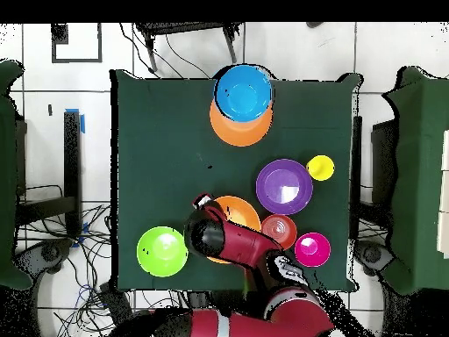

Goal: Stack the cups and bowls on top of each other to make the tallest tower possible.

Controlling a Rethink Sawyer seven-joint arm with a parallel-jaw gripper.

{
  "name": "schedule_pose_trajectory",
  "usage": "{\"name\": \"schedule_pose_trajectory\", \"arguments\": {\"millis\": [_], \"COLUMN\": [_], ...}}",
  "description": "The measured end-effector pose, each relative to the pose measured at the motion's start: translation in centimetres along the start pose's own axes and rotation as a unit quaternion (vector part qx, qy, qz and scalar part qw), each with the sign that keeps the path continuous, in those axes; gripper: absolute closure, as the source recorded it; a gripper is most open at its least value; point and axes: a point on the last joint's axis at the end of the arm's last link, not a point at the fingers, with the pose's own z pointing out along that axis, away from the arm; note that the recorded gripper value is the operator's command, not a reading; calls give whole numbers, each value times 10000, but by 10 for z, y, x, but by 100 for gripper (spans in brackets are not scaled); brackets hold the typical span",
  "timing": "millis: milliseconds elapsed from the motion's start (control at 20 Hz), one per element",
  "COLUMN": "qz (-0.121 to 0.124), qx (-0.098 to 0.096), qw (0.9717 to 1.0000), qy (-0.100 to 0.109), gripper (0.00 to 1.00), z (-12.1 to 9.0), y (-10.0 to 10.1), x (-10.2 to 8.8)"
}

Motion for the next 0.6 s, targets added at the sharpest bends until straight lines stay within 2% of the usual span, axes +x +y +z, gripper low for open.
{"name": "schedule_pose_trajectory", "arguments": {"millis": [600], "qz": [77], "qx": [2], "qw": [9997], "qy": [-225], "gripper": [100], "z": [1], "y": [14], "x": [-13]}}
